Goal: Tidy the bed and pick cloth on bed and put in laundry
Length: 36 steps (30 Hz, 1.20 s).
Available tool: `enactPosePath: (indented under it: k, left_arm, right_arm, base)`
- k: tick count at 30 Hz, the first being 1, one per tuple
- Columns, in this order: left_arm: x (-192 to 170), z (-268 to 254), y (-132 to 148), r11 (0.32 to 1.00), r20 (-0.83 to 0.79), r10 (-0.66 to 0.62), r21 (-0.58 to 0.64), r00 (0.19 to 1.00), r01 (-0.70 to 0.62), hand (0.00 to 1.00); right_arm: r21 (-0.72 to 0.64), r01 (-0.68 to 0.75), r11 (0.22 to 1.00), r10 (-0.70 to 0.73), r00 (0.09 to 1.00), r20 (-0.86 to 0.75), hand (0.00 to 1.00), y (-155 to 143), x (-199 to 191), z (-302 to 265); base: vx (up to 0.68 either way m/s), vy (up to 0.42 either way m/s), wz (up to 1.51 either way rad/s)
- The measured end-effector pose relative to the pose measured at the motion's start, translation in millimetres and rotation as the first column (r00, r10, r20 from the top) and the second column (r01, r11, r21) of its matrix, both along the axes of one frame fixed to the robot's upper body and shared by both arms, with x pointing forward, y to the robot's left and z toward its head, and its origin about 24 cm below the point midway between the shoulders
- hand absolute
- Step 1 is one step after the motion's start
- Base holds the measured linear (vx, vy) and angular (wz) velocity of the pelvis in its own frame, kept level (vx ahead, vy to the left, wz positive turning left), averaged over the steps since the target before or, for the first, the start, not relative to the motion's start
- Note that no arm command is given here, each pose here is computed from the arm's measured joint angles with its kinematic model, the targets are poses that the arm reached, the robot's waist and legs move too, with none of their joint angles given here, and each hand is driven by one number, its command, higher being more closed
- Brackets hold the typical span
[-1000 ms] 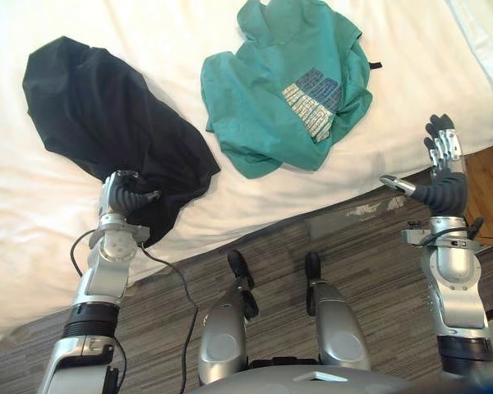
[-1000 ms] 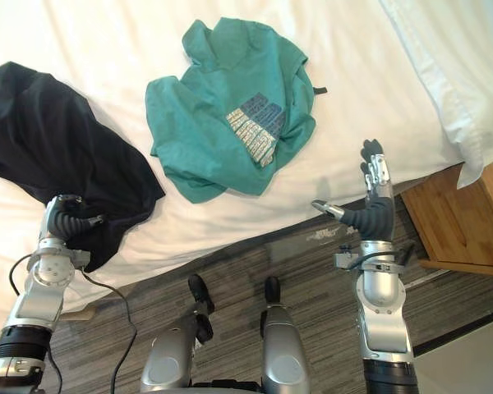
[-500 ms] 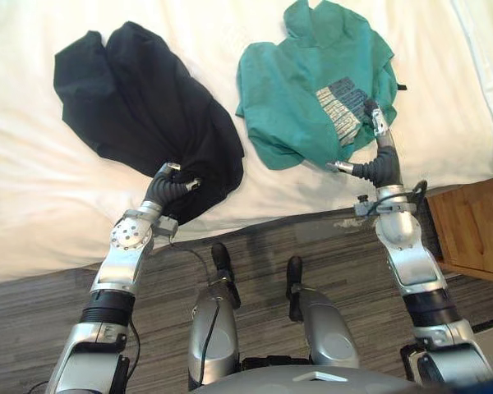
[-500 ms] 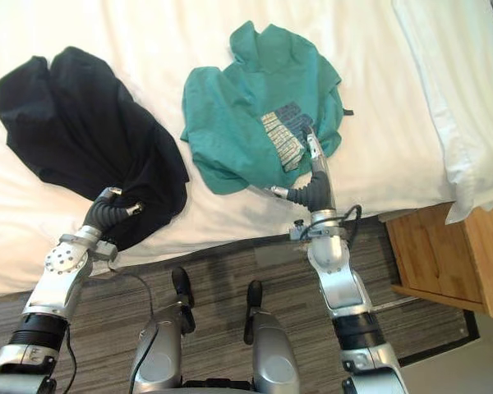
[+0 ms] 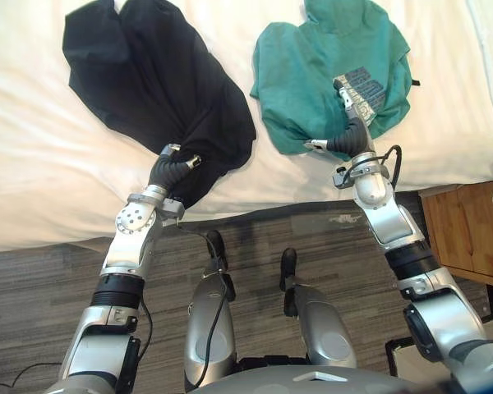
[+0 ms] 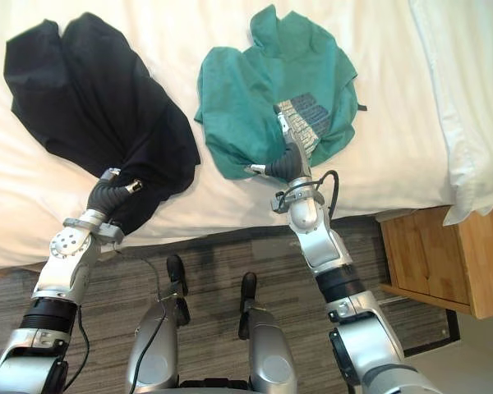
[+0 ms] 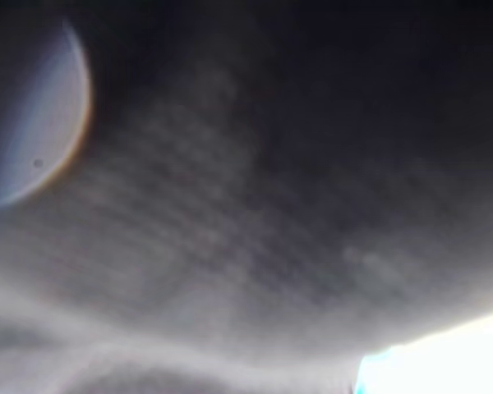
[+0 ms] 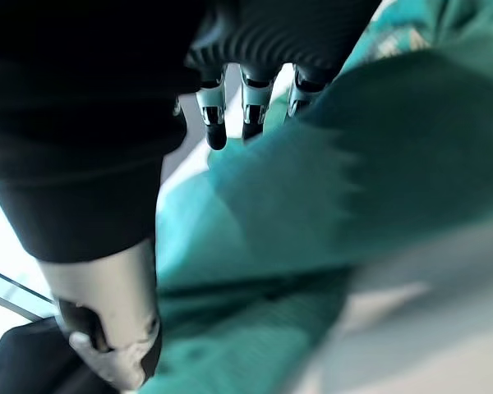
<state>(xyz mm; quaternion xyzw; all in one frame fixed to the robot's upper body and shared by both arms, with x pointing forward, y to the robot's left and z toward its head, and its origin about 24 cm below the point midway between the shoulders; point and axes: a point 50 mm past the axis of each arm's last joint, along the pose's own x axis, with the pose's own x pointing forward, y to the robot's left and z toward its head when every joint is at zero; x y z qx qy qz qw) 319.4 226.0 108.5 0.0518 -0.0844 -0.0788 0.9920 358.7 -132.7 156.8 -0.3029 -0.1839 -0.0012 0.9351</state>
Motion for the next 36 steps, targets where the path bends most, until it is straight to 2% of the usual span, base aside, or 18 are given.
enactPosePath:
  k: [3, 7, 8, 13, 16, 22, 27, 32, 36]
  left_arm:
    - [4, 7, -3, 1.000, 0.033, -0.005, -0.019, 0.999, 0.005, 1.00]
    - [11, 24, -14, 0.998, 0.101, -0.052, -0.027, 0.994, 0.055, 1.00]
    - [12, 26, -16, 0.998, 0.111, -0.058, -0.029, 0.992, 0.062, 1.00]
    - [21, 48, -26, 0.991, 0.193, -0.087, -0.086, 0.977, 0.106, 1.00]
    - [30, 55, -36, 0.979, 0.208, -0.118, -0.139, 0.971, 0.149, 1.00]
    - [33, 48, -43, 0.970, 0.187, -0.145, -0.166, 0.972, 0.176, 1.00]
    - [35, 28, -50, 0.964, 0.115, -0.147, -0.206, 0.982, 0.169, 1.00]
    - [32, 10, -47, 0.965, 0.044, -0.133, -0.223, 0.990, 0.140, 1.00]
    - [26, -11, -41, 0.967, -0.044, -0.095, -0.242, 0.994, 0.082, 1.00]
  right_arm:
    - [-0.137, 0.031, 0.990, -0.036, 0.999, -0.035, 0.00, 4, 10, 2]
    - [-0.341, 0.168, 0.925, -0.185, 0.983, -0.019, 0.00, -6, 31, 14]
    - [-0.348, 0.186, 0.919, -0.204, 0.979, -0.015, 1.00, -8, 34, 18]
    - [-0.316, 0.275, 0.908, -0.289, 0.957, 0.002, 1.00, -17, 48, 55]
    - [-0.231, 0.306, 0.924, -0.323, 0.946, -0.040, 1.00, -34, 53, 71]
    - [-0.101, 0.307, 0.946, -0.317, 0.941, -0.115, 1.00, -51, 55, 71]
    - [0.050, 0.275, 0.960, -0.262, 0.946, -0.189, 1.00, -63, 52, 48]
    - [0.188, 0.242, 0.952, -0.195, 0.952, -0.236, 1.00, -63, 46, 19]
    - [0.382, 0.236, 0.894, -0.134, 0.952, -0.274, 1.00, -61, 35, -12]
  base:
    - [-0.01, -0.018, 0.08]
    - [-0.04, -0.012, 0.19]
    - [-0.10, 0.008, 0.08]
    - [-0.14, 0.033, 0.03]
    - [-0.14, 0.066, -0.02]
    - [-0.11, 0.065, 0.04]
    - [-0.07, 0.035, -0.05]
    - [0.00, -0.006, -0.02]
    - [0.03, -0.059, -0.17]
